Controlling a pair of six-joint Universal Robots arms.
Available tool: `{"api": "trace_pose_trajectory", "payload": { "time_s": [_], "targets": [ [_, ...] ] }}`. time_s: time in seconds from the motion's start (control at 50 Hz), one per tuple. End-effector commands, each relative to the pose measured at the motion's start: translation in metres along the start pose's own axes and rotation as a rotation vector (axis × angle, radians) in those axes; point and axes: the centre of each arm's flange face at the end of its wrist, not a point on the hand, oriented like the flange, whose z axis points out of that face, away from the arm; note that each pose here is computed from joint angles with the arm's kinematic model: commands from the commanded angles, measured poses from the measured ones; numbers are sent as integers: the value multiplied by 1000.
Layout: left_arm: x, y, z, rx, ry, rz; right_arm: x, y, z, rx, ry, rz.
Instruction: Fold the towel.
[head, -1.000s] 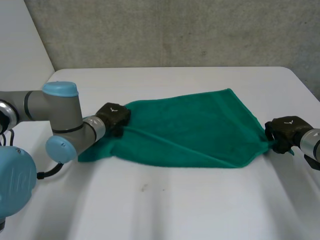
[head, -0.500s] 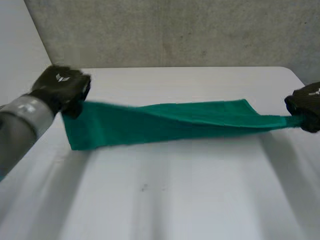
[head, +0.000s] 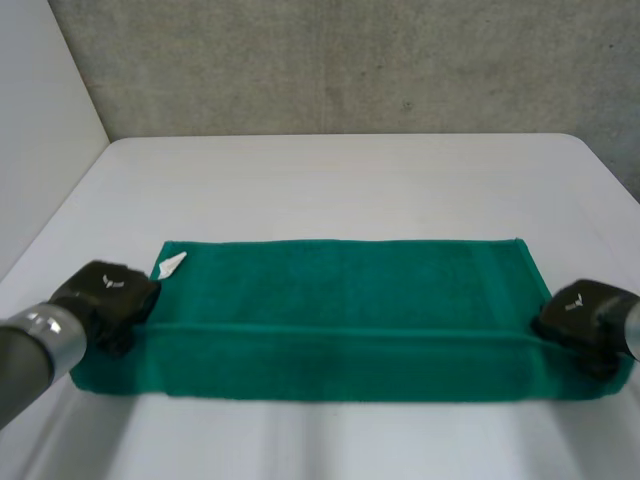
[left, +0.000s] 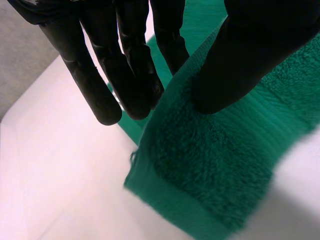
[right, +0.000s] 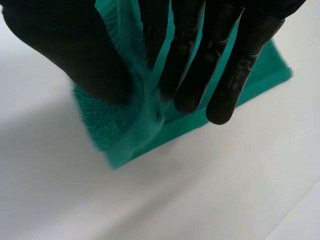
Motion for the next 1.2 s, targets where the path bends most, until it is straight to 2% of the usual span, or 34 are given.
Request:
{"api": "trace_pose_trajectory", "payload": {
  "time_s": [0.02,0.04,0.1,0.12,0.18,0.3,0.54,0.68,0.78,0.88,0.98,1.2],
  "targets": [
    [-13,-25,66,127,-49,-45,21,-23,30,96,90,121],
    [-13,-28,73,141,-54,-47,27,-30,47,109,104,159],
    [-12,-33,86,164,-59,-48,34,-35,61,117,127,174],
    [-9,-37,112,185,-65,-43,39,-38,71,120,148,181],
    [-11,-37,136,178,-96,-40,45,-44,92,126,186,184],
    [-12,-38,166,200,-143,-37,62,-47,133,104,288,178],
    [4,-49,193,358,-188,-9,75,-56,164,167,385,197],
    [21,-57,184,388,-172,5,89,-69,157,263,499,305],
    [18,-63,169,396,-174,3,107,-90,108,385,535,369],
    [17,-64,151,384,-167,-2,106,-94,81,431,494,366],
    [17,-60,127,364,-157,-9,92,-62,51,380,404,393],
    [25,-34,86,290,-122,-19,30,-1,53,244,180,480]
  ]
}}
